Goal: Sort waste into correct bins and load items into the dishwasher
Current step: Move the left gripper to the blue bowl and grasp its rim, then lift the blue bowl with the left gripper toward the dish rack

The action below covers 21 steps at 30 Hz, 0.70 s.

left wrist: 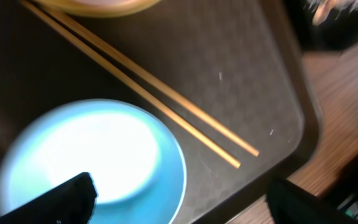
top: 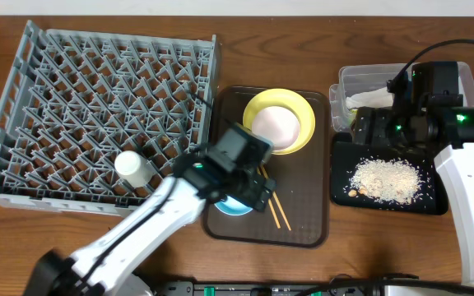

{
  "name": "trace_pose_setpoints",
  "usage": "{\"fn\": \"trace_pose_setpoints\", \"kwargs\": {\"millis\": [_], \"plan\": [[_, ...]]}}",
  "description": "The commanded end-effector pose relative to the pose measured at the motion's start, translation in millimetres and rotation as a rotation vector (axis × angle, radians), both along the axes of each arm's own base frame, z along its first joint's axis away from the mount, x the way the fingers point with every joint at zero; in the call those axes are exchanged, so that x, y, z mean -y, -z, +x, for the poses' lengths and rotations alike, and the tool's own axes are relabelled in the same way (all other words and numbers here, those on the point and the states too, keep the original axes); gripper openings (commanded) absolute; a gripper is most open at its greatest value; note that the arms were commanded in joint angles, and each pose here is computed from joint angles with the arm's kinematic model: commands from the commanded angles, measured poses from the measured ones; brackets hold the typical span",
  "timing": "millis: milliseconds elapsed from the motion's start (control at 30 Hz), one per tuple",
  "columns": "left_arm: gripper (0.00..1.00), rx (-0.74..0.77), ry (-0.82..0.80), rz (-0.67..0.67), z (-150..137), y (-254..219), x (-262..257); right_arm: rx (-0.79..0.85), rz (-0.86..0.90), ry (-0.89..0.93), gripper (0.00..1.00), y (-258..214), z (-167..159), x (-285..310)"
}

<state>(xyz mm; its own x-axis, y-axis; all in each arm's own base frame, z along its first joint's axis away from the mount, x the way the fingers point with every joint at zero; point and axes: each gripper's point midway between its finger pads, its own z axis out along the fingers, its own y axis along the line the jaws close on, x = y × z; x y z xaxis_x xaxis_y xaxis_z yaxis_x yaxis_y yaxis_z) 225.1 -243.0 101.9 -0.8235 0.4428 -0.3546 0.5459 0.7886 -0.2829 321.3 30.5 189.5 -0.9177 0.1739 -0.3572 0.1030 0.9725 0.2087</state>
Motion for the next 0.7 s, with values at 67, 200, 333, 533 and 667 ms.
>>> {"fn": "trace_pose_setpoints", "kwargs": {"millis": [67,200,333,533,667], "plan": [[0.73,-0.08,0.053,0.11,-13.3,44.3,11.9,0.02,0.01,0.015,0.99,-8.5,1.8,1.0],[0.56,-0.122,0.059,0.15,-16.8,63.6,10.9,0.02,0.01,0.015,0.99,-8.5,1.8,1.0],[0.41,-0.121,0.059,0.15,-15.1,66.7,12.4,0.019,0.01,0.016,0.99,-8.3,1.5,1.0],[0.31,-0.12,0.059,0.148,-14.9,66.6,12.7,0.009,0.01,0.016,0.99,-7.4,-0.7,1.0],[0.3,-0.132,0.037,0.154,-18.2,69.3,12.2,0.01,0.008,0.012,0.99,-7.4,-0.6,1.0]]}}
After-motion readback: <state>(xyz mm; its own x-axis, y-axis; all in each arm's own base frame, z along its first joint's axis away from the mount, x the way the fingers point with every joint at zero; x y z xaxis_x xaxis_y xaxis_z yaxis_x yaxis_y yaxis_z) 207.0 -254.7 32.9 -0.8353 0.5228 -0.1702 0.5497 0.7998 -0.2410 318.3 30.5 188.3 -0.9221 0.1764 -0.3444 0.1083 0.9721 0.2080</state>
